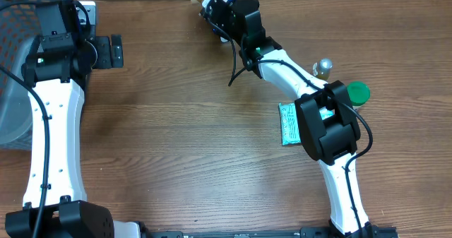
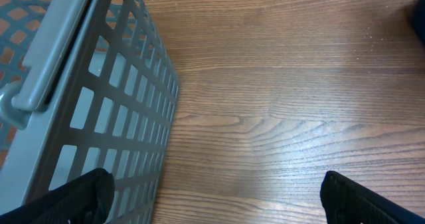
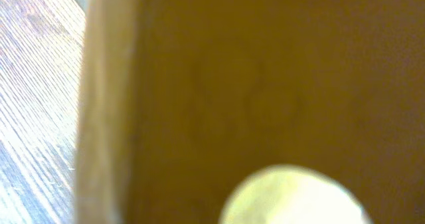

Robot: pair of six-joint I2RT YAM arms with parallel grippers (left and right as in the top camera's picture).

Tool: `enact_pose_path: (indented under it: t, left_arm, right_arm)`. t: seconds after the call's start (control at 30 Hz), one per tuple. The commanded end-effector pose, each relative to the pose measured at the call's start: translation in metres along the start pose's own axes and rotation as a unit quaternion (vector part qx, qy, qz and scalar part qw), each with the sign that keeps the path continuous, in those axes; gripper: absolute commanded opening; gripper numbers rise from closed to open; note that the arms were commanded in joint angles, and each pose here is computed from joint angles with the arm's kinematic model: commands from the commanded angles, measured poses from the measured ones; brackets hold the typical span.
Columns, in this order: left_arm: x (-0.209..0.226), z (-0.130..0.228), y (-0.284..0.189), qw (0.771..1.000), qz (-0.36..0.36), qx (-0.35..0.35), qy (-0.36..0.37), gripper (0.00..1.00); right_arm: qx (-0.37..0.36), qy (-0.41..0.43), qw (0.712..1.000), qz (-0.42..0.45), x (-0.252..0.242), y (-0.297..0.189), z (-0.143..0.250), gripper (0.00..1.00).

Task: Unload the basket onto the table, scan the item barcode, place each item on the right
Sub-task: 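Raise the snack bag with the right gripper to the white scanner, then carry the snack bag down to the table center with the right gripper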

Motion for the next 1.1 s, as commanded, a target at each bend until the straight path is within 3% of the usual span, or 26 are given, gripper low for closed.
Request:
enact_pose_path:
  t: [0.0,0.17,0.2,0.33,0.47,0.57,0.6,0.73,0.93,1.07]
  left_arm:
    - [0.002,-0.003,-0.001,1.0,0.004,-0.004,-0.009,1.0]
    - [0.002,-0.003,-0.001,1.0,0.004,-0.004,-0.009,1.0]
    - [0.002,-0.003,-0.001,1.0,0.004,-0.004,-0.009,1.0]
    - [0.002,-0.003,-0.001,1.0,0.004,-0.004,-0.009,1.0]
    - [0.002,-0.003,-0.001,1.0,0.004,-0.004,-0.009,1.0]
    - [0.002,-0.003,-0.001,1.0,0.004,-0.004,-0.009,1.0]
    - [0.002,-0.003,-0.001,1.0,0.004,-0.004,-0.009,1.0]
    - [0.002,-0.003,-0.001,1.0,0.003,-0.004,-0.009,1.0]
    - [0.002,-0.003,-0.001,1.0,0.004,-0.004,-0.009,1.0]
    - [0.002,-0.003,-0.001,1.0,0.004,-0.004,-0.009,1.0]
  right_arm:
    - [-0.046,0.101,0.993,0.031,-0.058,-0.044,-0.054,0.04]
    - [-0.035,0.195,0.98,-0.023,-0.083,-0.096,-0.084,0.04]
    - [0.002,0.245,0.967,-0.067,-0.082,-0.124,-0.087,0.04]
    - [0.101,0.313,0.934,-0.14,-0.066,-0.168,-0.078,0.04]
    - [0.206,0.362,0.874,-0.252,-0.027,-0.202,-0.06,0.04]
    - [0.293,0.38,0.809,-0.34,0.006,-0.23,-0.044,0.04]
    - [0.326,0.388,0.775,-0.378,0.023,-0.242,-0.036,0.04]
    - [0.383,0.398,0.715,-0.428,0.056,-0.259,-0.018,0.04]
    - [0.437,0.395,0.672,-0.448,0.092,-0.271,0.011,0.04]
    - [0.446,0.393,0.667,-0.449,0.102,-0.271,0.021,0.04]
Point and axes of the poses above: each gripper's point midway between its finger pads, its own y axis out along the fingers, its own x axis along the line the jaws close on, z = x × y, the point moved 7 cm from there along -y, back along the fingers, and after that the axes turned 13 degrees about -y, right-handed, at the moved point
